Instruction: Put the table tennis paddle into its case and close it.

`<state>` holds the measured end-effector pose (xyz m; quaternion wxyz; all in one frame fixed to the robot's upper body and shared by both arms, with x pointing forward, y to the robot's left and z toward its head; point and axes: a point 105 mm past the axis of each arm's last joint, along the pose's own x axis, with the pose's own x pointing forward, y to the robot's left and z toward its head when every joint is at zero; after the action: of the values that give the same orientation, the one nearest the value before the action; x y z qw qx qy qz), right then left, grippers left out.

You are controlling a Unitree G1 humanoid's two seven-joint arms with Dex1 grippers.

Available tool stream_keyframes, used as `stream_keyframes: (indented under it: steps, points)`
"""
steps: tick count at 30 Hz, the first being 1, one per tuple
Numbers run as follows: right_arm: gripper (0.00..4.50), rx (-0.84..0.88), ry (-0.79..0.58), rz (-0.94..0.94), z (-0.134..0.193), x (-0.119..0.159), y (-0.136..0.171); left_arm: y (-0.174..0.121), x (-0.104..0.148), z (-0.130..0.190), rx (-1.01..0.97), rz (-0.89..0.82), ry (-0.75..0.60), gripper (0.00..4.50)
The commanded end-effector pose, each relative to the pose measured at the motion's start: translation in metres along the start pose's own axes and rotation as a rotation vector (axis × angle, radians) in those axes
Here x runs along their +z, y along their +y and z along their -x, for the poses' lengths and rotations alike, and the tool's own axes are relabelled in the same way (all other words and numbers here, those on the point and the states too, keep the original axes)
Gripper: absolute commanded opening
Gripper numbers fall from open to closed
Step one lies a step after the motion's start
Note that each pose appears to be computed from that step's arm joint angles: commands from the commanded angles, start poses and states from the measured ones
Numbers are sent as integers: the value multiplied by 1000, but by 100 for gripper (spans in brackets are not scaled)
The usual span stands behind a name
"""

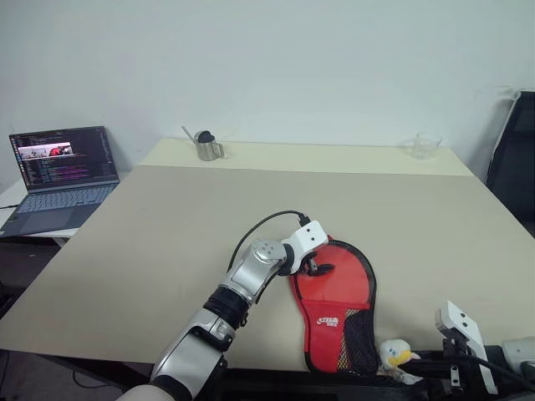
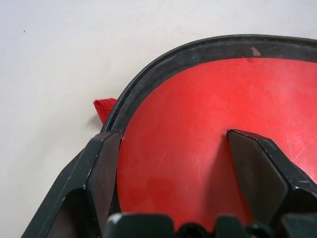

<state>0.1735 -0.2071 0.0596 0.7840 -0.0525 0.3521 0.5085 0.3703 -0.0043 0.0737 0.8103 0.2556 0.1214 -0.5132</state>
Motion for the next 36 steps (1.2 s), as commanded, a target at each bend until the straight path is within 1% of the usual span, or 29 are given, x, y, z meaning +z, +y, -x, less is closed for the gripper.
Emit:
stream_keyframes:
  steps: [1, 6, 12, 21, 25, 27, 29, 32, 36]
  points:
    - [4, 75, 27, 12, -3, -7, 10, -27, -68, 0, -79, 53, 248, 373]
    - [4, 101, 51, 8, -8, -21, 12, -28, -69, 0, -82, 50, 251, 373]
    - [4, 129, 61, 7, -12, -24, 17, -27, -69, 0, -81, 50, 253, 373]
    - [3, 179, 73, 20, -25, -4, 40, -29, -70, 1, -85, 50, 256, 373]
    - [3, 110, 69, 67, -31, 10, 33, -28, -70, 1, -85, 51, 257, 373]
    - [3, 94, 80, 69, -25, 12, 26, -29, -69, 1, -85, 50, 256, 373]
    - [75, 92, 86, 55, -17, 11, 22, -28, -69, 0, -84, 50, 256, 373]
    - [165, 105, 84, 47, -13, 15, 23, -28, -69, 0, -84, 50, 256, 373]
    - [302, 102, 93, 58, -5, 20, 23, -29, -69, 0, -83, 53, 256, 373]
